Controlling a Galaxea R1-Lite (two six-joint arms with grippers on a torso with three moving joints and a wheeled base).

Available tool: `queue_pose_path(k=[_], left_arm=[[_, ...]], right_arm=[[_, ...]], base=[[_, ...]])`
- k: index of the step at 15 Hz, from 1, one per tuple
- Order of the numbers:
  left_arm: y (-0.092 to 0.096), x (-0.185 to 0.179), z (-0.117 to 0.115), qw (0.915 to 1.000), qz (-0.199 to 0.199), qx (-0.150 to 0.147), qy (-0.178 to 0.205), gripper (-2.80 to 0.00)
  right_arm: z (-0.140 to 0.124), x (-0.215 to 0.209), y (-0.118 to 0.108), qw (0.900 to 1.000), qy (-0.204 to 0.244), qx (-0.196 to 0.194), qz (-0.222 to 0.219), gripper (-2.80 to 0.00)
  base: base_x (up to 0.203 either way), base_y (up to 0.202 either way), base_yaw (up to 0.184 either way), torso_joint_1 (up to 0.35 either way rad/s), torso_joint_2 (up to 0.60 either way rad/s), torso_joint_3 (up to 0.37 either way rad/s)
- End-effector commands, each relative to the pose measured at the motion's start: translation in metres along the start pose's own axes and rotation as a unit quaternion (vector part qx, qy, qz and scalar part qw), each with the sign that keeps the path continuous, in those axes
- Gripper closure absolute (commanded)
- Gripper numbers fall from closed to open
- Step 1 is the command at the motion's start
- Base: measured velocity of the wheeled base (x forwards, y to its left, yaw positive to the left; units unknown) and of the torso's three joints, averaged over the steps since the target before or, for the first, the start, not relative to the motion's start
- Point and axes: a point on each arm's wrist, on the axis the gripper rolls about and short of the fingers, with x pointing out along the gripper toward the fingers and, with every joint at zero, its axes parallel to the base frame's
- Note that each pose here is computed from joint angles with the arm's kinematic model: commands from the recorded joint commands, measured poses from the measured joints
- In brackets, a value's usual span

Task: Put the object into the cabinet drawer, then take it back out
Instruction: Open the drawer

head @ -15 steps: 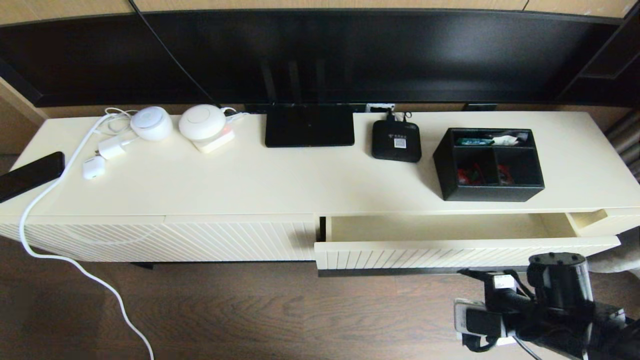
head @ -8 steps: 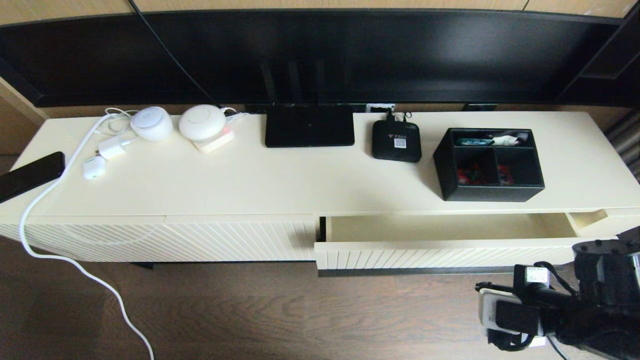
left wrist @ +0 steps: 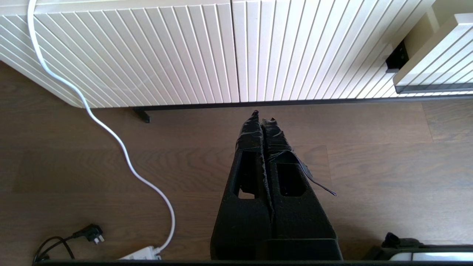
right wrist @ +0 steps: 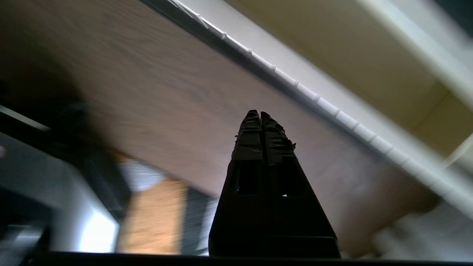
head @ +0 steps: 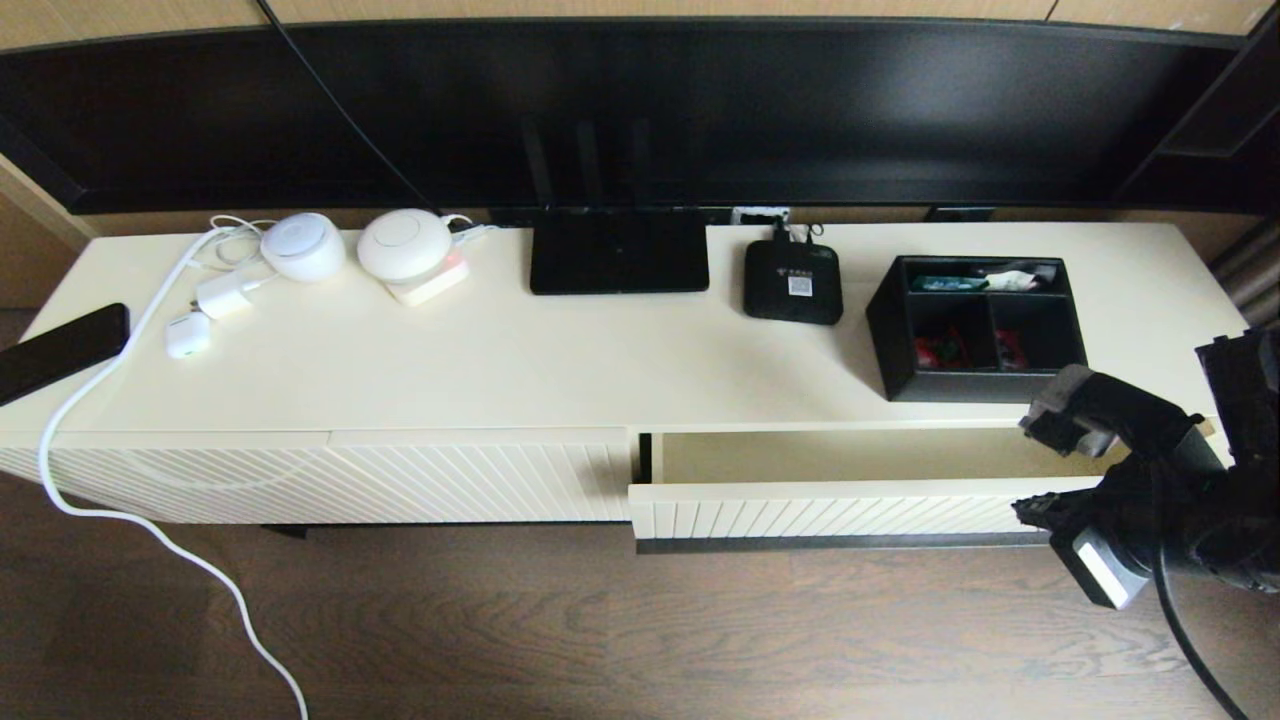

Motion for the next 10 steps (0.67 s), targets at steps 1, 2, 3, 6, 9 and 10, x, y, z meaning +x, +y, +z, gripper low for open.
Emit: queue_pose_path(k=[1,2,3,6,9,10], left_arm=[[0.0,0.0,0.0,1.0,0.0,0.0,0.001,0.0],[0.0,0.0,0.0,1.0,0.0,0.0,0.001,0.0],[0.0,0.0,0.0,1.0,0.0,0.0,0.0,0.0],[0.0,0.0,0.0,1.0,0.0,0.0,0.001,0.0],[0.0,0.0,0.0,1.0,0.0,0.0,0.001,0.0],[0.0,0.0,0.0,1.0,0.0,0.0,0.0,0.0]], right_arm=[[0.009,0.01,-0.002,0.995,0.024,0.097,0.004,0.0],[0.014,0.017,-0.003,0.991,0.029,0.129,0.005,0.0],[0.018,0.027,-0.003,0.986,0.039,0.159,0.006,0.0],[0.039,0.05,-0.007,0.971,0.036,0.238,0.004,0.0],[0.047,0.063,-0.007,0.969,0.04,0.245,0.003,0.0],[0.046,0.067,-0.007,0.969,0.043,0.245,0.004,0.0]], base=[[0.0,0.0,0.0,0.0,0.0,0.0],[0.0,0.0,0.0,0.0,0.0,0.0],[0.0,0.0,0.0,0.0,0.0,0.0],[0.0,0.0,0.0,0.0,0.0,0.0],[0.0,0.0,0.0,0.0,0.0,0.0],[0.0,0.0,0.0,0.0,0.0,0.0]])
